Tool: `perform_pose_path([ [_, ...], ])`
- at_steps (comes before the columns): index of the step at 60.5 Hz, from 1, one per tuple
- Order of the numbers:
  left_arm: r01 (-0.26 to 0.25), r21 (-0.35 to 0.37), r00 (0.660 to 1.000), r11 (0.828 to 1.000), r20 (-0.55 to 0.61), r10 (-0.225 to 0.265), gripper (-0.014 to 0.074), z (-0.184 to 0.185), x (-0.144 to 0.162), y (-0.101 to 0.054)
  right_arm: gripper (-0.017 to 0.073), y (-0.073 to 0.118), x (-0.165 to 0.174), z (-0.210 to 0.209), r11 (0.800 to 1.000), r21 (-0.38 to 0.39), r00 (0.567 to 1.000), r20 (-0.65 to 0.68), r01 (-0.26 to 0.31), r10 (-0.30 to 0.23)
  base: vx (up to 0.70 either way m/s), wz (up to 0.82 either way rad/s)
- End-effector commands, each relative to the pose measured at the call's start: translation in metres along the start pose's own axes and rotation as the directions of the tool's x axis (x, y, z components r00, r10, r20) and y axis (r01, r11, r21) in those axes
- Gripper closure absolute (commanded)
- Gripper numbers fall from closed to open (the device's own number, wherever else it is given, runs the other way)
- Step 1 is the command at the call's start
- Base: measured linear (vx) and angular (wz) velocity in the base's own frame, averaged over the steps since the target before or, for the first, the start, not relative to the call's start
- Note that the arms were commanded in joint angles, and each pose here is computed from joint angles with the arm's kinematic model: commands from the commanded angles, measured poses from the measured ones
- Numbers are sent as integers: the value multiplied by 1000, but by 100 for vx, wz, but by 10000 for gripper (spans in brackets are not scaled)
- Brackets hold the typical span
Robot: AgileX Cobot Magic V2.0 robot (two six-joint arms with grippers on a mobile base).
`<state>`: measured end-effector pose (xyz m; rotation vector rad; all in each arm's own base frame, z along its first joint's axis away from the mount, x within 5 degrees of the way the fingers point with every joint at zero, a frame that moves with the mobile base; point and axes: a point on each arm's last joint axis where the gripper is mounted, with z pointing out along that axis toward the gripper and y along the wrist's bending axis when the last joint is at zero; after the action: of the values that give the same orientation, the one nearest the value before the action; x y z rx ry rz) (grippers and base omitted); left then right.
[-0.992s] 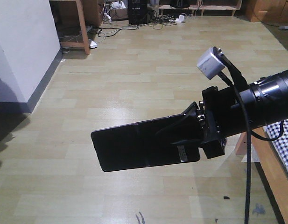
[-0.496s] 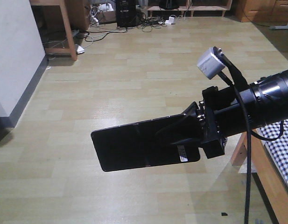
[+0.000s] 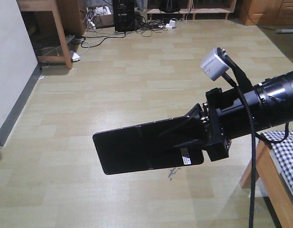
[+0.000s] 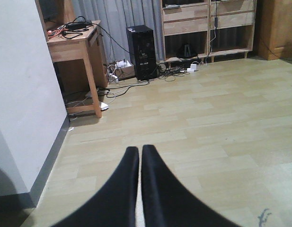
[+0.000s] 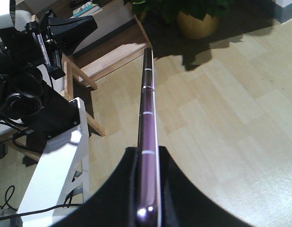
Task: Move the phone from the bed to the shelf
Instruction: 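Hold the phone in the right gripper while the base turns away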
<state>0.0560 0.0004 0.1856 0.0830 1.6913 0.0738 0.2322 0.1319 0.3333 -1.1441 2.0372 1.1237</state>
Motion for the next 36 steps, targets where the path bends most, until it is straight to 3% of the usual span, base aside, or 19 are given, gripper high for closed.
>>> perform_pose_path([
  [1, 9, -3, 994, 1000, 109, -8, 593, -3, -16, 1, 560, 20, -12, -10, 996, -83, 997, 69, 33, -27, 33, 3],
  [36, 9, -3, 994, 1000, 109, -8, 593, -3, -16, 1, 560, 20, -12, -10, 996, -83, 997, 69, 33, -27, 37, 0],
])
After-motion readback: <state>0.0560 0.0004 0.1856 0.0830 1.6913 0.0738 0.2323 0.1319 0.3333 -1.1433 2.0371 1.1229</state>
